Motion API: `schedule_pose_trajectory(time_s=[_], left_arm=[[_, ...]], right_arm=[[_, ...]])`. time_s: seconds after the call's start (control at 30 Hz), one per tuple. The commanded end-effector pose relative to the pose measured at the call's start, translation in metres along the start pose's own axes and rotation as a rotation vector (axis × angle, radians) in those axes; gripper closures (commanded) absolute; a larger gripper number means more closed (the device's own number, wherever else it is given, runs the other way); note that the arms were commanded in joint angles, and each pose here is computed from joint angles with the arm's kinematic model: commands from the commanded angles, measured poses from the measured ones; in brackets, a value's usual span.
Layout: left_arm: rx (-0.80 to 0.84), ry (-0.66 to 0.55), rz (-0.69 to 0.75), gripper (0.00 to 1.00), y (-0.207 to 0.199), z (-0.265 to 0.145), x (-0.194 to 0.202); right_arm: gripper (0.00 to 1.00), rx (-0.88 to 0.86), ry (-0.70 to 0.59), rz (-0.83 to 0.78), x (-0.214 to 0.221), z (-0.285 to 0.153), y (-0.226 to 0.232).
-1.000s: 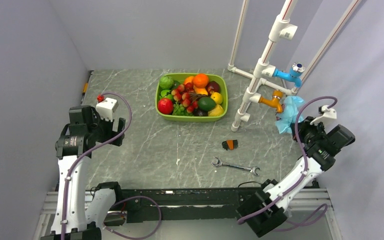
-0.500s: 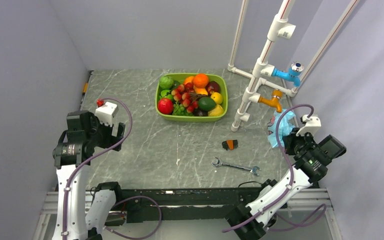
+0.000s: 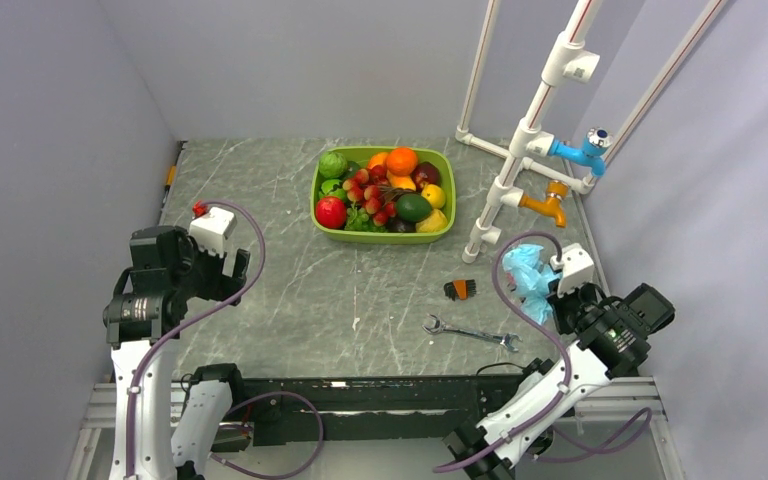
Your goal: Place the fake fruits into the plastic bag and tie a complex knot
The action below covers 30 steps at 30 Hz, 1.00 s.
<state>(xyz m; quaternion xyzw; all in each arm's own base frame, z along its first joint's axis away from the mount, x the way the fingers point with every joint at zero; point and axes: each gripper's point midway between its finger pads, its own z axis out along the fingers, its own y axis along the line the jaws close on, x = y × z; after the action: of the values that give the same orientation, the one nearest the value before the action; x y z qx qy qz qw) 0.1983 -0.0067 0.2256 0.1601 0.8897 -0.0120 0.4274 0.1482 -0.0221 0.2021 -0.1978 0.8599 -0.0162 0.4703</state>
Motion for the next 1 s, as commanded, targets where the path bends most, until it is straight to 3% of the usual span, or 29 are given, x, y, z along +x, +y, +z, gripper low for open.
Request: schedule_pose_trajectory(time_s=[0.0,0.1,0.23,0.5,0.7,0.97], left_arm=[[0.008,-0.035,0.041,0.01,0.0,-0.005,-0.012],[-0.001,-0.037,0.061,0.01,0.002,-0.004,-0.01],[0.004,-0.02,0.079,0.01,0.003,0.003,-0.006],[0.0,-0.004,0.106,0.01,0.009,0.014,-0.004],[-0.025,0.016,0.13,0.01,0.015,0.015,0.0],[0.015,-0.011,0.157,0.01,0.006,0.008,-0.003]], right_arm=[[1.0,-0.078,-0.144,-0.211,-0.038,-0.012,0.026],[1.0,-0.108,-0.174,-0.221,-0.043,-0.012,0.033],[1.0,-0.189,-0.135,-0.065,-0.041,-0.003,0.016],[1.0,-0.323,-0.101,0.026,-0.08,0.022,0.022],[1.0,-0.421,-0.103,-0.042,-0.122,0.038,0.073],[1.0,-0.512,-0.053,-0.123,-0.127,0.035,0.113]])
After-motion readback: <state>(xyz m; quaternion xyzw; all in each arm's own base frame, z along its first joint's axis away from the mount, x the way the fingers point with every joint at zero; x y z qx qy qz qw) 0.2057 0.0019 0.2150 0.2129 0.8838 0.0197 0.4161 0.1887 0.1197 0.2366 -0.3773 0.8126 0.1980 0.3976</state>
